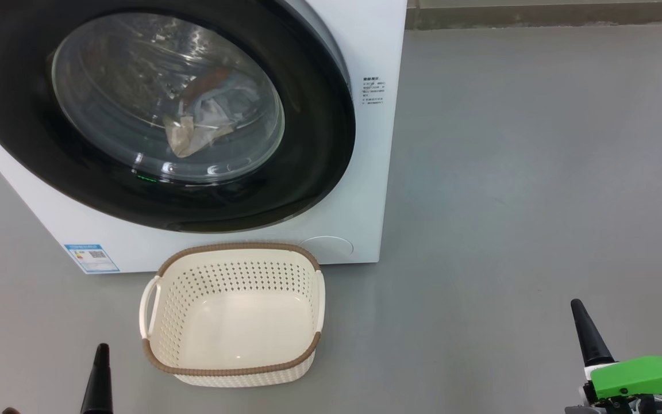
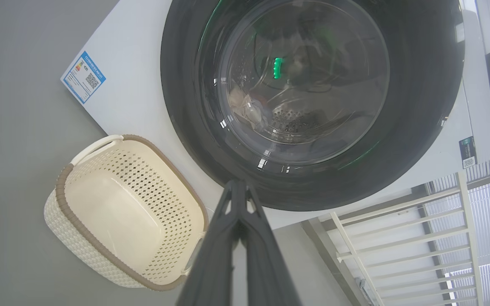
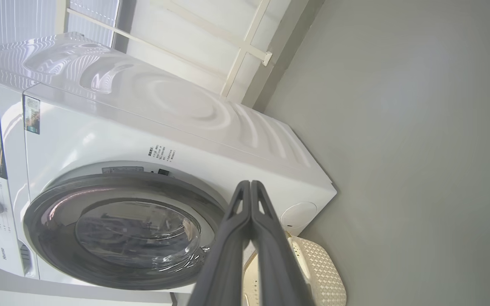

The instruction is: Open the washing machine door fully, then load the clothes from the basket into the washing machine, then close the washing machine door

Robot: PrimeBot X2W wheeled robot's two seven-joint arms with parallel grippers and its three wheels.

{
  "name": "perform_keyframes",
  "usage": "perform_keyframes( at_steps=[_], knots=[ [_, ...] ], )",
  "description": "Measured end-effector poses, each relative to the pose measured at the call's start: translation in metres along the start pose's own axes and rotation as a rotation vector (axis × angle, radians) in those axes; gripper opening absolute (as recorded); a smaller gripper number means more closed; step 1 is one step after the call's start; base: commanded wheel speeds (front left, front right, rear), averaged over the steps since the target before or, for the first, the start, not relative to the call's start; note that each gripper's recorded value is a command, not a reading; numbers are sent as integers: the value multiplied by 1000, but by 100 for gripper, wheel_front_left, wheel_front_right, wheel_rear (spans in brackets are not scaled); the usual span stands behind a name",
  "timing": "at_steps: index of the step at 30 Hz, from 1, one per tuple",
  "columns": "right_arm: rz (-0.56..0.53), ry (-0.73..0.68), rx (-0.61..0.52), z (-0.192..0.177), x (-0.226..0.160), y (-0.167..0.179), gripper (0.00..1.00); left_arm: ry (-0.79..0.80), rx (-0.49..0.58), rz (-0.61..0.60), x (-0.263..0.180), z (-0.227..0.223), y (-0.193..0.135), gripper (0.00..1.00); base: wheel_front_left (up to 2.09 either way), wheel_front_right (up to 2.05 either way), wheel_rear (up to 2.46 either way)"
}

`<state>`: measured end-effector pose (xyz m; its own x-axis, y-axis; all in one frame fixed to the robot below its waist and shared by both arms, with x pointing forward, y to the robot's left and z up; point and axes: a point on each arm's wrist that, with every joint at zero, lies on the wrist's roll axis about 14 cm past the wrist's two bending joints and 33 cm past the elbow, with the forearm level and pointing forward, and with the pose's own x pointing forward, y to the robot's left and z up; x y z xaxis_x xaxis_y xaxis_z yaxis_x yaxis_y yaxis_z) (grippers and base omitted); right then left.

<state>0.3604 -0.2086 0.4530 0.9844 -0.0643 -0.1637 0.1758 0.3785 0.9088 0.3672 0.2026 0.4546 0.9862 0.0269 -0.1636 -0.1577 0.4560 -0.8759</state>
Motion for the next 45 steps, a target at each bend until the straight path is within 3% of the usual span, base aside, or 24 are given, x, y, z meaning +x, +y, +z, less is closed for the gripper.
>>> perform_keyframes(
  at_steps=[45],
  knots=[
    [87, 21, 402, 8, 9, 27, 0, 29, -472, -94, 5, 0, -30, 0, 0, 0, 0]
  ],
)
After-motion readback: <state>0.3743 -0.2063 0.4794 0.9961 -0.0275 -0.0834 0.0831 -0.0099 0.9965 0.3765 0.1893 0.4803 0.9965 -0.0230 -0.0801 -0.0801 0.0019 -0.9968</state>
